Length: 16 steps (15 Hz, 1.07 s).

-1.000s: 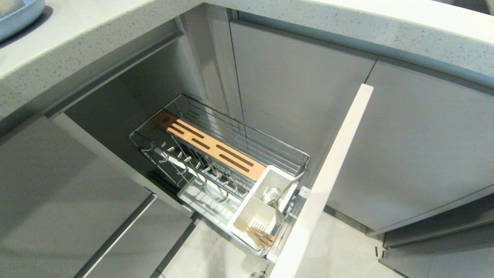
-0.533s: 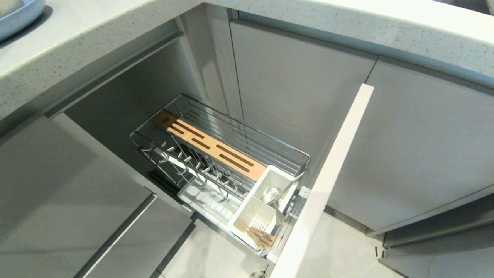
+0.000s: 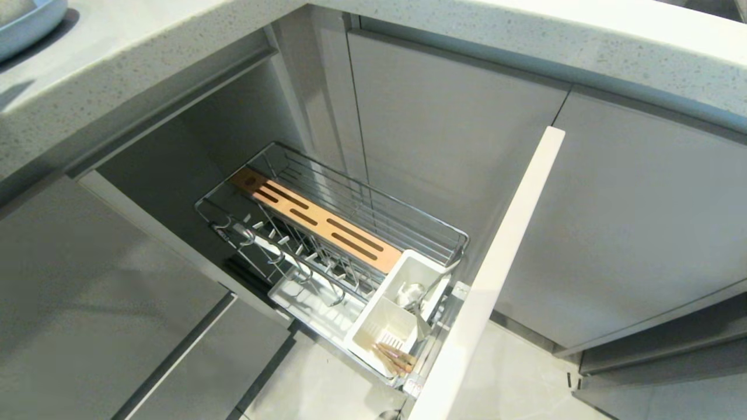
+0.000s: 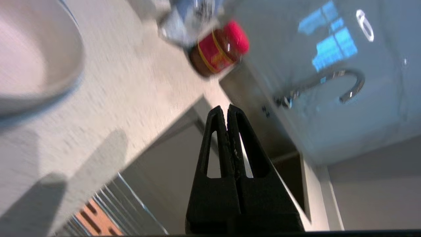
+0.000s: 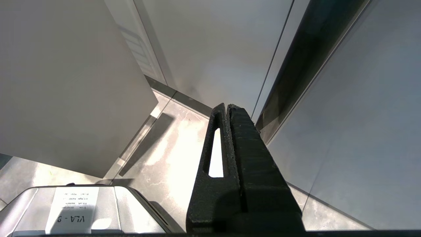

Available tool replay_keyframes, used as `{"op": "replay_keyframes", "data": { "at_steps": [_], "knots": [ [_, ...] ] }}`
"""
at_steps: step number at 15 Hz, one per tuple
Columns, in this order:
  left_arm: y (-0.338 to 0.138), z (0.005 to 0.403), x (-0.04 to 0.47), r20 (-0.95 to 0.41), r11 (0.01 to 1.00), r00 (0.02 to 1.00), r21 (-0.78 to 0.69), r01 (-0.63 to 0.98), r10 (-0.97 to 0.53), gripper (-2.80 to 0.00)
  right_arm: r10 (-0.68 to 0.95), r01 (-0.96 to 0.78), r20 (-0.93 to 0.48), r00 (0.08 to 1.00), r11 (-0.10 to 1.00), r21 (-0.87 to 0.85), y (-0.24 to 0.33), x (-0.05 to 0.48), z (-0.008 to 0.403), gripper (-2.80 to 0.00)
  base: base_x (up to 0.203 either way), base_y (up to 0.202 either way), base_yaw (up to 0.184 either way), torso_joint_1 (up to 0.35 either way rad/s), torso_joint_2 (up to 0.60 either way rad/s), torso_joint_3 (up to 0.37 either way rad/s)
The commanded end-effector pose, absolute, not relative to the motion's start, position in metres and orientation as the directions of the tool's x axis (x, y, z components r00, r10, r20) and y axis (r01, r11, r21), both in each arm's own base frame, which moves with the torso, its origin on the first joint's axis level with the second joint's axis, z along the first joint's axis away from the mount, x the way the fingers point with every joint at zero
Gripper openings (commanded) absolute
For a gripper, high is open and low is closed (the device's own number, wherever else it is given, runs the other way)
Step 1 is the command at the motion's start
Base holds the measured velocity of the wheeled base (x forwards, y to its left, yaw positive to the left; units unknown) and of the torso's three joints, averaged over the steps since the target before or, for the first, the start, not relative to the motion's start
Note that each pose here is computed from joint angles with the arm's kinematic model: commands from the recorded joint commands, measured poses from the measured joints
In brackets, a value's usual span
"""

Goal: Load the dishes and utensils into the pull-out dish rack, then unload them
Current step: Take the fork out of the cupboard

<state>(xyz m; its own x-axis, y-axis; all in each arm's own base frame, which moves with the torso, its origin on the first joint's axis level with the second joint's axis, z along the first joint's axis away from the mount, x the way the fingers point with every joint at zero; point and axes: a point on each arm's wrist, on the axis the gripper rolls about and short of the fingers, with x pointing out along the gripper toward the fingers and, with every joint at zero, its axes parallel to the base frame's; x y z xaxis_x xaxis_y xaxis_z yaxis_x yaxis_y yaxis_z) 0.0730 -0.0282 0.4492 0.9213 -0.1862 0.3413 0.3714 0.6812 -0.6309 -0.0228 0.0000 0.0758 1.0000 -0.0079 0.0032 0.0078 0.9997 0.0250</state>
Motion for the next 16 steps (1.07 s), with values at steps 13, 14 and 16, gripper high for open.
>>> {"op": "replay_keyframes", "data": {
  "at_steps": [13,14,16],
  "knots": [
    [-0.153,0.367,0.158,-0.107,0.769,0.904,-0.572,0.285,-0.414,-2.80,-0.008,0.008,0.006,1.000,1.000,0.025,0.000,-0.023,0.075,-2.80,0.000,0.000,0.000,0.000,0.00,0.000],
    [-0.160,0.360,0.164,-0.140,0.786,0.902,-0.556,0.270,-0.409,-2.80,-0.008,0.008,0.006,1.000,1.000,0.025,0.000,-0.023,0.075,-2.80,0.000,0.000,0.000,0.000,0.00,0.000],
    [-0.172,0.348,0.173,-0.191,0.814,0.893,-0.520,0.261,-0.408,-2.80,-0.008,0.008,0.006,1.000,1.000,0.025,0.000,-0.023,0.075,-2.80,0.000,0.000,0.000,0.000,0.00,0.000]
  ]
}}
